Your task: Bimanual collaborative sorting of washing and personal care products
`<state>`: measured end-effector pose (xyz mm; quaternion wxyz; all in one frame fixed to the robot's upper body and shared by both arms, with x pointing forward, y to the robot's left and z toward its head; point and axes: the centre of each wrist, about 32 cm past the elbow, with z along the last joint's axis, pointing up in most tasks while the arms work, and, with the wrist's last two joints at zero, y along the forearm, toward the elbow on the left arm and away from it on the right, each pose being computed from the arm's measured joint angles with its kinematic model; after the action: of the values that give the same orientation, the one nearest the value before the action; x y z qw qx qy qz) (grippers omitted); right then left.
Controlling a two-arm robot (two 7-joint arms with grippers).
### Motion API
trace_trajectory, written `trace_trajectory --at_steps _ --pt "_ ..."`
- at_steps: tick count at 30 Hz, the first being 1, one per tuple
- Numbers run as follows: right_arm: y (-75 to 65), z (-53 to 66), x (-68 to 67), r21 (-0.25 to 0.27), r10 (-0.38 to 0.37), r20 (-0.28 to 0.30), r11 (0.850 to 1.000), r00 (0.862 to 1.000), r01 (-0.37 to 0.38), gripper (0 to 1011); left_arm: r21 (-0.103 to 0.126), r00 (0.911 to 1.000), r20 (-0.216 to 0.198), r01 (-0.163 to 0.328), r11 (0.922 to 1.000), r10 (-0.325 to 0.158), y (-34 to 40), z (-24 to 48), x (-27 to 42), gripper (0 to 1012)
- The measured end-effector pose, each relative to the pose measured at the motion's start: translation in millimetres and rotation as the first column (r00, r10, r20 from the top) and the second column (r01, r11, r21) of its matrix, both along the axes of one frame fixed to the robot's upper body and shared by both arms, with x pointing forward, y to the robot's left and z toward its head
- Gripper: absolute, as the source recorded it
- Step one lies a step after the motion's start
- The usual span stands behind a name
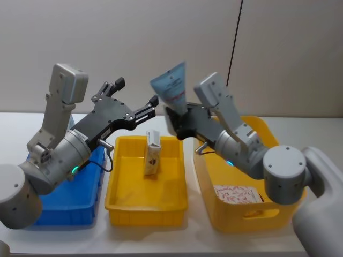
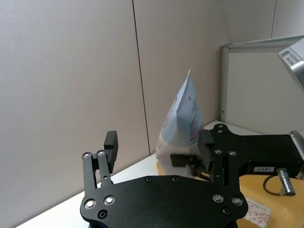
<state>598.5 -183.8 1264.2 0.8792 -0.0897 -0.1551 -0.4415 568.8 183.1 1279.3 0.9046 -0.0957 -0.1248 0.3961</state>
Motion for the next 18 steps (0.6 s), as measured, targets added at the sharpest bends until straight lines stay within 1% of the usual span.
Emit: trace_trajectory --at_steps 2,4,6,9,10,12,13,14,15,16,17,18 --pt "-3.2 0.4 -3.1 0.002 -0.037 0.000 0.999 0.999 0.037 146 0.000 1.0000 0.000 0.000 1.0000 0.000 0.0 0.0 0.0 1001" --pt "-4.8 0.4 -4.5 0.003 -0.048 0.000 0.999 0.999 0.048 146 0.000 1.0000 0.000 0.000 1.0000 0.000 0.0 0.0 0.0 1001" --pt "-9.3 1.1 -9.1 0.004 -0.096 -0.001 0.995 0.995 0.096 146 0.000 1.0000 0.000 0.000 1.0000 0.000 0.0 0.0 0.0 1001" --pt "-12.8 1.3 -12.2 0.005 -0.129 -0.002 0.992 0.992 0.129 146 0.000 1.0000 0.000 0.000 1.0000 0.000 0.0 0.0 0.0 1001" --pt "-15.3 1.6 -14.2 0.005 -0.156 -0.002 0.988 0.988 0.156 146 0.000 1.0000 0.000 0.000 1.0000 0.000 0.0 0.0 0.0 1001" --pt "-18.3 1.4 -16.5 0.006 -0.179 -0.004 0.984 0.984 0.179 145 0.000 1.0000 0.000 0.000 1.0000 0.000 0.0 0.0 0.0 1001" --pt "-20.8 0.8 -18.6 0.005 -0.204 -0.007 0.979 0.979 0.204 166 0.000 1.0000 0.000 0.000 1.0000 0.000 0.0 0.0 0.0 1001" --pt "-22.0 1.4 -19.3 0.005 -0.216 -0.007 0.976 0.976 0.216 166 0.000 1.0000 0.000 0.000 1.0000 0.000 0.0 0.0 0.0 1001" --pt "-25.1 1.4 -21.3 0.006 -0.239 -0.009 0.971 0.971 0.239 206 0.000 1.0000 0.000 0.000 1.0000 0.000 0.0 0.0 0.0 1001" --pt "-25.1 1.4 -21.3 0.006 -0.239 -0.009 0.971 0.971 0.239 239 0.000 1.0000 0.000 0.000 1.0000 0.000 0.0 0.0 0.0 1001" --pt "-28.0 0.9 -23.0 0.005 -0.265 -0.012 0.964 0.964 0.265 282 0.000 1.0000 0.000 0.000 1.0000 0.000 0.0 0.0 0.0 1001" --pt "-29.4 0.6 -23.7 0.005 -0.276 -0.014 0.961 0.961 0.277 296 0.000 1.0000 0.000 0.000 1.0000 0.000 0.0 0.0 0.0 1001"
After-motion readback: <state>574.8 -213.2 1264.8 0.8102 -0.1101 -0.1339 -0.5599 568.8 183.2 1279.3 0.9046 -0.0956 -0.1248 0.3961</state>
